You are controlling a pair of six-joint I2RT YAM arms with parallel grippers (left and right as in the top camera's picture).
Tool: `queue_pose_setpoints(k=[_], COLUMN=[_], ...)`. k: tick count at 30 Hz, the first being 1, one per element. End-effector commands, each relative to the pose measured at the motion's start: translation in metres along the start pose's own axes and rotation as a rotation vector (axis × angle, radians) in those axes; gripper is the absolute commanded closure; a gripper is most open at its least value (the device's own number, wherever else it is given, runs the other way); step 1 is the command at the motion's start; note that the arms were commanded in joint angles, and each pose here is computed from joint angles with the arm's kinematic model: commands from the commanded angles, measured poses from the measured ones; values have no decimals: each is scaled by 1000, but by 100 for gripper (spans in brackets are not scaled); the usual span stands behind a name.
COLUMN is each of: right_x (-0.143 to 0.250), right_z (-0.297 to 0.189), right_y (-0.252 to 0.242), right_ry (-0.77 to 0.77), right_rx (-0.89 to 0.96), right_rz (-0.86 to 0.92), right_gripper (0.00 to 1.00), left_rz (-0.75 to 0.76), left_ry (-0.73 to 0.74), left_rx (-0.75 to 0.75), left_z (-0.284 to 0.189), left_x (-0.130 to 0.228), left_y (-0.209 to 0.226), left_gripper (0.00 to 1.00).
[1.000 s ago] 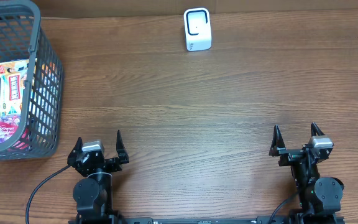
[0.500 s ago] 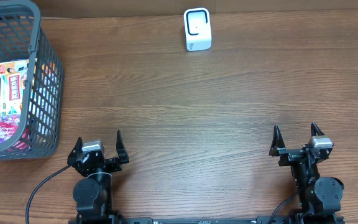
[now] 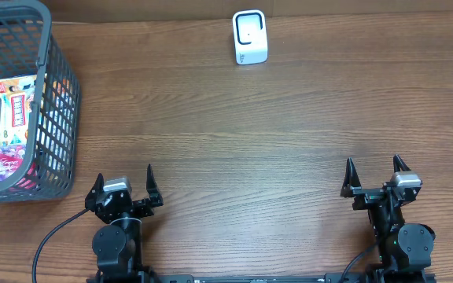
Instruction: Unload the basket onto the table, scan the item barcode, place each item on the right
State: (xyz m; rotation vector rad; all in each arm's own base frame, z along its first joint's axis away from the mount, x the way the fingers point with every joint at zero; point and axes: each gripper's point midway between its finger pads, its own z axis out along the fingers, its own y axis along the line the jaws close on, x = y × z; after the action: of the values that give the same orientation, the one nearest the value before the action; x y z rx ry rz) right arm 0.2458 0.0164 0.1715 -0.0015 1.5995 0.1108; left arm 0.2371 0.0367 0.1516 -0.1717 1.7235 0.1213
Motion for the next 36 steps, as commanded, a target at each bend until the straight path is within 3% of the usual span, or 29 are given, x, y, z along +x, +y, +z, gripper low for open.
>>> queue_pose_setpoints(k=[1, 21, 32, 36], right_x=[2, 2, 2, 2], right_z=[0, 0, 0, 0], right_y=[-2, -2, -2, -2], right_ry=[-3, -3, -3, -3], right_rx=[9, 9, 9, 9], right_rz=[-5, -5, -5, -5], right_gripper=[0, 0, 0, 0], left_rz=[-22, -91, -73, -131], left_ry=[-12, -133, -67, 81], left_rx=[-8, 307, 270, 159], left_z=[0, -14, -24, -10], left_x=[-2, -41, -93, -108], left_y=[2, -51, -46, -31], left_gripper=[0, 0, 0, 0])
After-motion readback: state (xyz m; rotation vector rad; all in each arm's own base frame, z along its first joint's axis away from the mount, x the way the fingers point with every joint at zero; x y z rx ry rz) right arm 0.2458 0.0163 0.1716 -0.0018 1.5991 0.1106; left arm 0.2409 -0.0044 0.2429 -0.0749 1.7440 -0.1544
